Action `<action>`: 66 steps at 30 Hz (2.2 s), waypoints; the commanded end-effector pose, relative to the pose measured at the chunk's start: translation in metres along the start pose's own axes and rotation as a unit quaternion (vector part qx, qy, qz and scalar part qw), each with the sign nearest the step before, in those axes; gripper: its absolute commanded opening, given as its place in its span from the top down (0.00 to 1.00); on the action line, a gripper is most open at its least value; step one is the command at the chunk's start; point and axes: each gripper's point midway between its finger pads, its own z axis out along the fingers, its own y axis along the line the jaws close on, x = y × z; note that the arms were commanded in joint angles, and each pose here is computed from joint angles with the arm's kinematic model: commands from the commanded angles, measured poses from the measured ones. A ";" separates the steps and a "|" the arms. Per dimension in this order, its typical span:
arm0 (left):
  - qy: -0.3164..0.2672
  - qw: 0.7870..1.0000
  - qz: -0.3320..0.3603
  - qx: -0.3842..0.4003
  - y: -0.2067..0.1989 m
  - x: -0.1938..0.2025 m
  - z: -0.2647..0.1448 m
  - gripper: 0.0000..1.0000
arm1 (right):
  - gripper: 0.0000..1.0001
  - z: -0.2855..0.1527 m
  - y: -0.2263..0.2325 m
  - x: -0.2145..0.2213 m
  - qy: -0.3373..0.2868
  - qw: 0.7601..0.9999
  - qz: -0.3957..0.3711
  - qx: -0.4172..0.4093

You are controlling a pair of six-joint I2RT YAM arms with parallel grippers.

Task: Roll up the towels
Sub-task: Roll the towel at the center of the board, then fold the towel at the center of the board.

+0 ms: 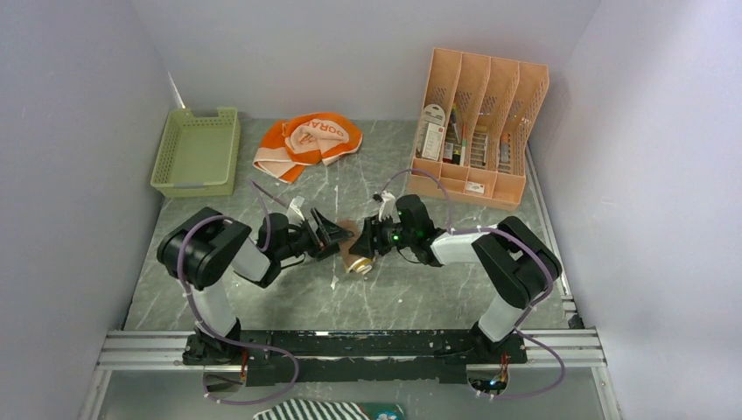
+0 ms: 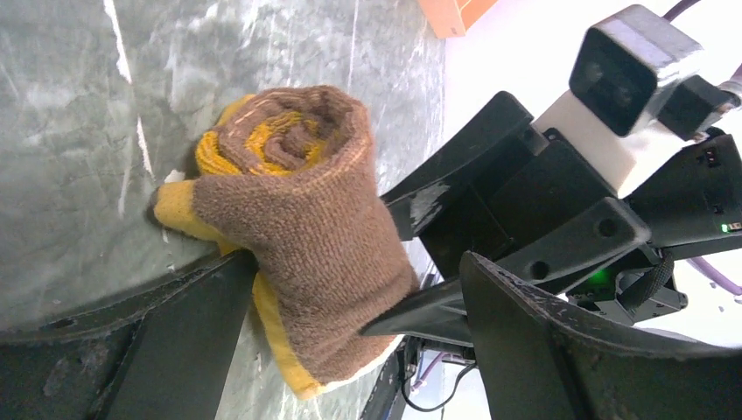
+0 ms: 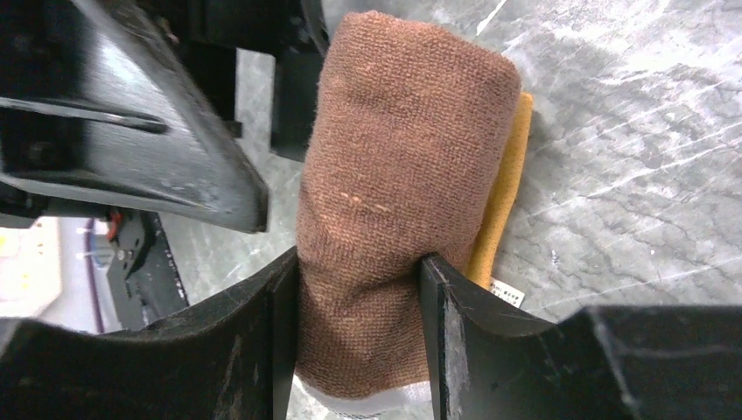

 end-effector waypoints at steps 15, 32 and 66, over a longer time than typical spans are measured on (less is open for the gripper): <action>-0.035 0.999 0.005 -0.027 0.008 0.006 0.020 0.00 | 0.53 -0.017 0.041 -0.014 -0.057 0.985 -0.002 -0.161; -0.038 0.995 0.042 -0.079 0.029 0.005 0.038 0.30 | 0.35 -0.033 0.018 -0.020 -0.054 0.995 -0.064 -0.046; -0.025 0.837 0.304 -0.454 -0.003 -0.205 -0.064 0.93 | 0.30 -0.146 -0.010 -0.064 -0.217 0.961 -0.067 0.159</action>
